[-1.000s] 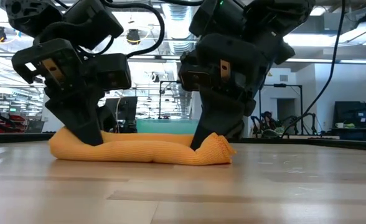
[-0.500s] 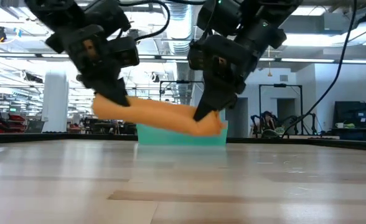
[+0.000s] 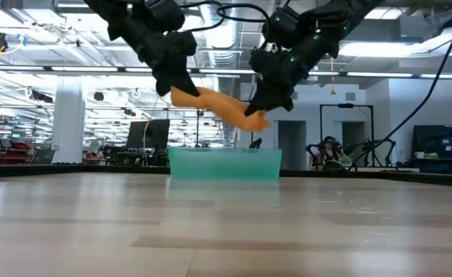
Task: Roll microfiber towels into tight, uniform cylinder then place into a basket
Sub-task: Put the rolled yellow microfiber cloth into the blue bin
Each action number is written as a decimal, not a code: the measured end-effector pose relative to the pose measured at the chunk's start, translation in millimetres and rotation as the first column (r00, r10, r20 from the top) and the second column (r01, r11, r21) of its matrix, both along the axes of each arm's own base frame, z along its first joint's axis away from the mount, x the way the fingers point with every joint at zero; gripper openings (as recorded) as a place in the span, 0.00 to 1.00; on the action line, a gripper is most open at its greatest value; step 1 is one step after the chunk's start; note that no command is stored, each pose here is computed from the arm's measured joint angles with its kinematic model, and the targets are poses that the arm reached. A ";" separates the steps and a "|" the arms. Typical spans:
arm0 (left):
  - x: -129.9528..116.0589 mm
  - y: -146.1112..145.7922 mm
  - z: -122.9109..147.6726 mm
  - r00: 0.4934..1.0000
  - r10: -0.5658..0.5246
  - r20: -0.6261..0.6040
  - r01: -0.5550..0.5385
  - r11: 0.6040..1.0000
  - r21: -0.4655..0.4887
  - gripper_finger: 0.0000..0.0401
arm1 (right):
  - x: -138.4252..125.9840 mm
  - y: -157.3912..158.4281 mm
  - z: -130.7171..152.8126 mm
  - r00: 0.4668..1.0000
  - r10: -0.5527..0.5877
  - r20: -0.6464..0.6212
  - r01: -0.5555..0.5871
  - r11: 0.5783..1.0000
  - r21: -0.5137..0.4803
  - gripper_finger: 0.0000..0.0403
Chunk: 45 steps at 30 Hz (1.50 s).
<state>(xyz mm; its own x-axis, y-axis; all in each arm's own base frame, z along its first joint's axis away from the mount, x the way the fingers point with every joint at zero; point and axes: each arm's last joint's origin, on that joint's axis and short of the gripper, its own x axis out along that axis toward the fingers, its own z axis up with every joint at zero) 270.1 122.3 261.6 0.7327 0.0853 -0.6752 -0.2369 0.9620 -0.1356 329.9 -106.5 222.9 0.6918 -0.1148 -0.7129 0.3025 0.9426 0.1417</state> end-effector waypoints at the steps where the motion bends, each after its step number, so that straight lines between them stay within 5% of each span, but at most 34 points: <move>1: -2.3 7.2 2.7 1.000 0.027 0.007 -0.027 1.000 0.007 0.06 | -1.0 -7.8 3.1 1.000 -0.012 0.011 0.012 1.000 -0.009 0.04; 11: 17.2 68.0 -37.7 0.996 0.068 -0.057 -0.064 0.995 0.073 0.06 | -3.1 -36.8 30.7 1.000 0.029 0.012 -0.027 0.992 -0.124 0.04; 17: 33.2 102.7 -45.2 0.988 0.090 -0.123 -0.091 0.996 -0.005 0.06 | -6.0 -58.6 8.7 0.997 -0.032 -0.076 0.023 0.994 -0.110 0.04; 28: 47.5 121.6 -80.6 0.959 0.067 -0.276 -0.075 0.997 -0.017 0.06 | 12.2 -91.5 -43.9 0.965 0.029 -0.261 -0.053 0.995 -0.084 0.05; 45: 45.7 122.5 -84.8 0.939 0.015 -0.344 -0.019 1.000 -0.010 0.15 | 26.1 -97.0 -52.2 0.941 0.089 -0.327 -0.119 0.990 -0.071 0.04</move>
<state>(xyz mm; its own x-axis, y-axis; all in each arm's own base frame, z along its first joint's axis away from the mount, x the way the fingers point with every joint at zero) 315.8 244.8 176.8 0.4546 0.0854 -0.8866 -0.2873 0.9563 -0.0551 356.1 -203.5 170.7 0.4377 -0.1276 -0.8900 0.2175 0.9755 -0.0329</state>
